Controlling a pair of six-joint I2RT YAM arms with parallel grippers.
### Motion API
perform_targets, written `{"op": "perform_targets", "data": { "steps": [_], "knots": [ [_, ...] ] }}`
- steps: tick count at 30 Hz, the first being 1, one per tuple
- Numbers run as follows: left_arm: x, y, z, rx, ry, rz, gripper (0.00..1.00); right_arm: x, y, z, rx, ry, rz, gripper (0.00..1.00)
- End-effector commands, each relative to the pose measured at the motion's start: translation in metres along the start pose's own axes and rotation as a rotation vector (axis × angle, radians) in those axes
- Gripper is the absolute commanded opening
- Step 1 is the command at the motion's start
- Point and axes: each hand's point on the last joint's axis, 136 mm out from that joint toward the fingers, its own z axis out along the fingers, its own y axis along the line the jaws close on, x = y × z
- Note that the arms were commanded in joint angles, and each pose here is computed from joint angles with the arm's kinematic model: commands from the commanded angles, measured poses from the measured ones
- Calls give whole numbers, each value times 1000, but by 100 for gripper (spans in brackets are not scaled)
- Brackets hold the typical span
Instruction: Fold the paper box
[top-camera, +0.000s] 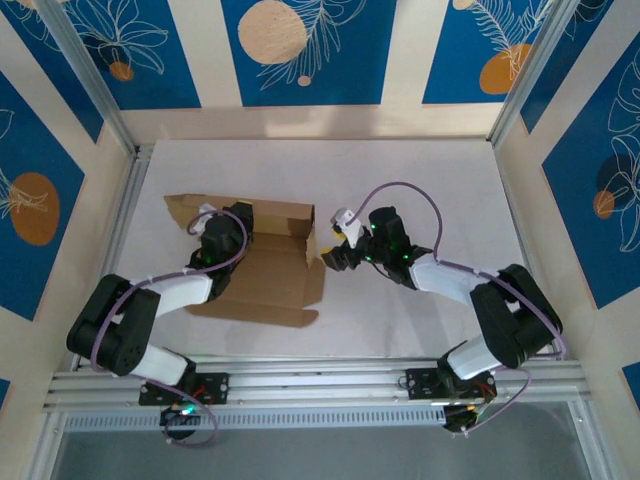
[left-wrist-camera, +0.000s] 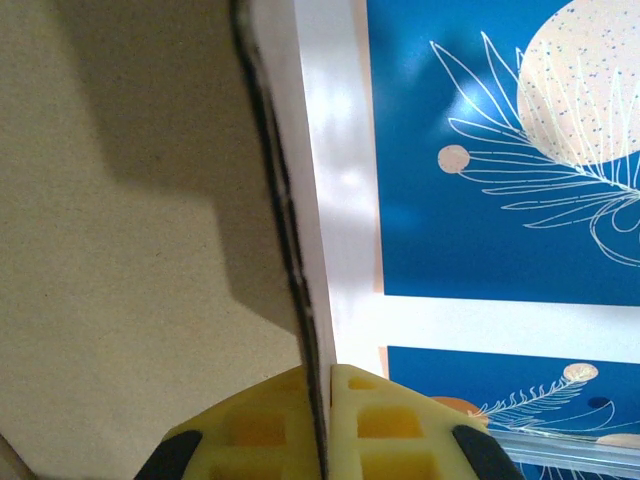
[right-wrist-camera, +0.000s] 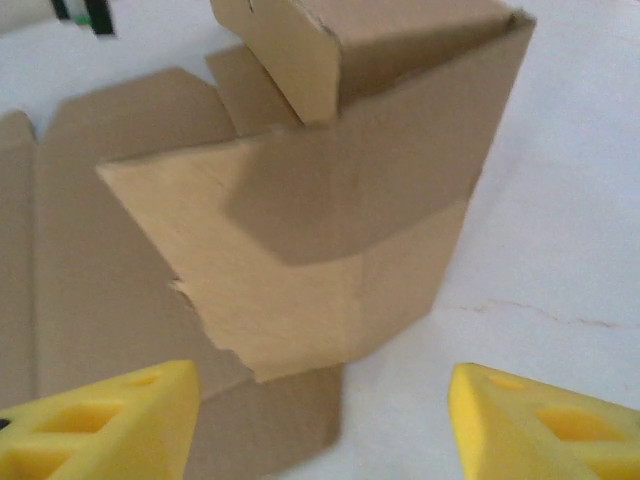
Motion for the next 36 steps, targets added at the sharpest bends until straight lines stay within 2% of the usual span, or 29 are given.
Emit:
{"op": "perform_targets", "data": {
  "steps": [1, 4, 18, 32, 34, 36],
  "knots": [
    [1, 26, 1, -83, 20, 43, 0, -10, -7, 13, 10, -20, -109, 68],
    [3, 27, 1, -82, 31, 33, 0, -10, -8, 32, -2, 25, -112, 69],
    [6, 31, -2, -81, 45, 9, 0, -32, -10, 76, -5, 11, -72, 72],
    [6, 28, -8, -87, 29, 0, 0, -28, -41, 84, 216, 9, 67, 38],
    [7, 27, -11, -93, 20, 4, 0, -27, -46, 85, 247, 9, 91, 36],
    [6, 27, -15, -100, 6, 5, 0, -25, -48, 87, 280, 15, 101, 40]
  ]
}}
